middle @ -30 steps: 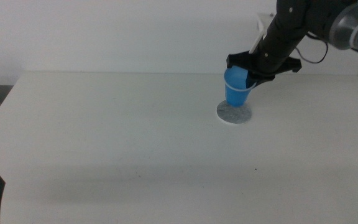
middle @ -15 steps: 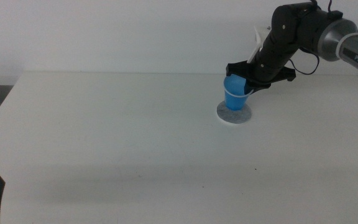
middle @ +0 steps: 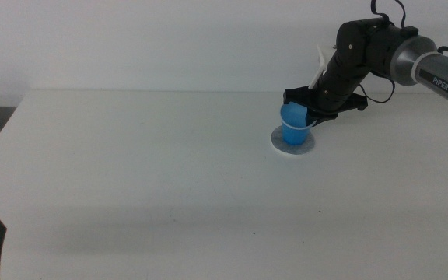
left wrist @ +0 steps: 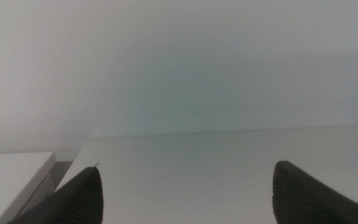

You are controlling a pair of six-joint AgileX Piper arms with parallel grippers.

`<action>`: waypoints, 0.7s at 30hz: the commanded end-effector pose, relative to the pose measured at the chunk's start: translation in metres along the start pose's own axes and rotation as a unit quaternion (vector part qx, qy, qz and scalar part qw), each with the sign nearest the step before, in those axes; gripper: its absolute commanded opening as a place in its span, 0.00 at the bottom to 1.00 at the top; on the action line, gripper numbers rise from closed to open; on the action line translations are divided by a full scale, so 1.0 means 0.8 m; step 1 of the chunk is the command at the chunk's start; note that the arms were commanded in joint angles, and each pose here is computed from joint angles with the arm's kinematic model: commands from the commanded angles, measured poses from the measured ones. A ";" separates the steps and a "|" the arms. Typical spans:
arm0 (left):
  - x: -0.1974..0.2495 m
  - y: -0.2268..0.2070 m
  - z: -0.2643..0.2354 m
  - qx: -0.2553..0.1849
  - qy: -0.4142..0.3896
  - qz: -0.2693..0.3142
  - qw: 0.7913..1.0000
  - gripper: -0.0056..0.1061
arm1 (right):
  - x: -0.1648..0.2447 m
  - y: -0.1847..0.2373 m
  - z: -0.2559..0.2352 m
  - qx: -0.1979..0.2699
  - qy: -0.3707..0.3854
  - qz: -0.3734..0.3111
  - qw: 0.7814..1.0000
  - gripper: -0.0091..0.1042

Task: Place an empty cup on a cup mat.

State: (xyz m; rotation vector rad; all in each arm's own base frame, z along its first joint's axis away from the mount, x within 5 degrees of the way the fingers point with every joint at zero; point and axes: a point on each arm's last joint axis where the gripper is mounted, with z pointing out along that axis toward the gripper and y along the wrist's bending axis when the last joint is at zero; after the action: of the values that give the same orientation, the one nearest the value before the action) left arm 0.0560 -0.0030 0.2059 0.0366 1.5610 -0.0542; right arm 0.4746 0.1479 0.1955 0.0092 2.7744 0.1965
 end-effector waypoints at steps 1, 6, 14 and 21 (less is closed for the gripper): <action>-0.001 0.000 0.000 0.002 -0.003 -0.003 1.000 0.89 | -0.004 -0.006 0.002 0.002 -0.005 0.004 1.000 0.12; -0.001 0.000 0.000 0.002 -0.003 -0.003 1.000 0.89 | -0.002 -0.006 0.009 0.003 0.000 0.004 1.000 0.23; -0.001 0.000 0.000 0.002 -0.003 -0.003 1.000 0.89 | -0.004 -0.006 0.009 0.001 -0.007 0.006 1.000 0.55; -0.001 0.000 0.000 0.002 -0.003 -0.003 1.000 0.89 | -0.009 0.002 -0.028 -0.004 -0.033 -0.002 0.999 0.80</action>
State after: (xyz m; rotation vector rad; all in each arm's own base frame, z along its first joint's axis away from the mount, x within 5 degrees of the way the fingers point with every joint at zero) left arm 0.0560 -0.0030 0.2059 0.0366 1.5610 -0.0542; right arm 0.4761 0.1483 0.1945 0.0158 2.7624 0.2019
